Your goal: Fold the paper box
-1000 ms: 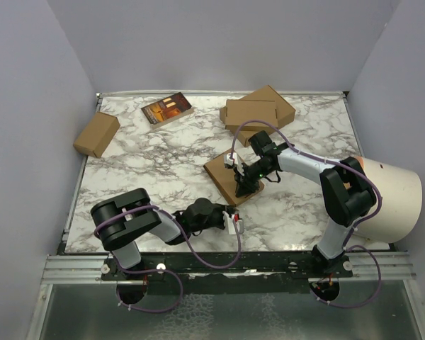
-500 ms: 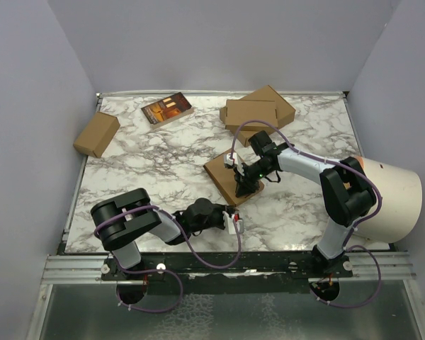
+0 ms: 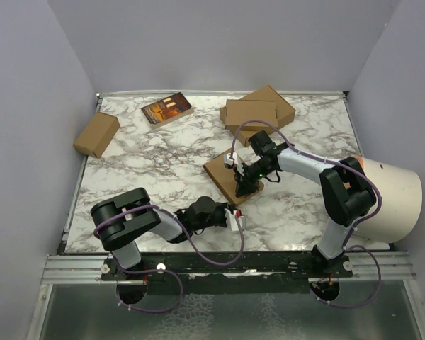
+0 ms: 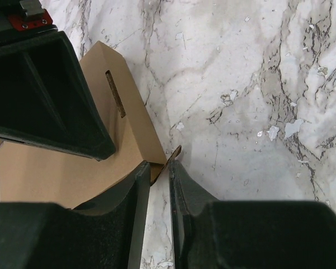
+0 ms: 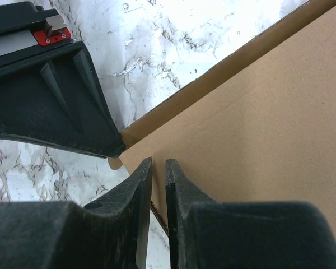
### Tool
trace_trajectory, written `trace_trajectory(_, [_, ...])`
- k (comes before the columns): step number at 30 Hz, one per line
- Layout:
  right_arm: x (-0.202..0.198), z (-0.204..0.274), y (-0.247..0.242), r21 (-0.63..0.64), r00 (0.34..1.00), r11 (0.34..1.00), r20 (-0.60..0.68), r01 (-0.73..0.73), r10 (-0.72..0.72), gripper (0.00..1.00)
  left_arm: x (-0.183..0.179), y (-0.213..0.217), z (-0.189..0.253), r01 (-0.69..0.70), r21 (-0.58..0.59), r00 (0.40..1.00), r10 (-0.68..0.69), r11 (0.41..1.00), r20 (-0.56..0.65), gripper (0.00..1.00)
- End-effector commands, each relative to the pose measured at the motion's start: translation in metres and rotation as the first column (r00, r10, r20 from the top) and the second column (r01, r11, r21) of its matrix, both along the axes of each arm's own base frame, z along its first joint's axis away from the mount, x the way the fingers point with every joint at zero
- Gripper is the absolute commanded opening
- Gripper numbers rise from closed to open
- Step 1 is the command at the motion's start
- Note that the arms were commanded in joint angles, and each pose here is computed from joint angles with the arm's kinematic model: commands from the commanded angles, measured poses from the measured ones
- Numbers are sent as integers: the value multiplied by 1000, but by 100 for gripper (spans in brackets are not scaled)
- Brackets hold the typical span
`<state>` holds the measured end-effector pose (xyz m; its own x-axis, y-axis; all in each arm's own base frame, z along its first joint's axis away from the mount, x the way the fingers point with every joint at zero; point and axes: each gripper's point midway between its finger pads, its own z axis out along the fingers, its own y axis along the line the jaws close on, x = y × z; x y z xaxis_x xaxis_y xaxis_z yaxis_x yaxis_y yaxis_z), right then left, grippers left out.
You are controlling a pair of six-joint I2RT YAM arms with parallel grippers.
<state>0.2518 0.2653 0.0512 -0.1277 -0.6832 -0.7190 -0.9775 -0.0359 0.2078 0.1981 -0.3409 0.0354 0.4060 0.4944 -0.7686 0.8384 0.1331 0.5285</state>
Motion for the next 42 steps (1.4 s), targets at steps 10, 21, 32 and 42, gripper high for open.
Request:
trace_trajectory(10, [-2,-14,-3,-45,1000,999,-24,-2,1,17,-8,-1,-13,11,34,996,-8,999,-86,23])
trace_trajectory(21, [-2,-15,-2,-45,1000,999,-29,-2,1,17,-13,0,-2,26,8,996,-25,1000,-80,29])
trace_trajectory(32, [-2,-15,-3,-45,1000,999,-31,-3,1,17,-16,-7,12,55,12,998,-55,998,-32,30])
trace_trajectory(42, [-3,-15,-3,-47,999,999,-33,-3,2,17,-14,-15,10,78,54,997,-78,996,0,28])
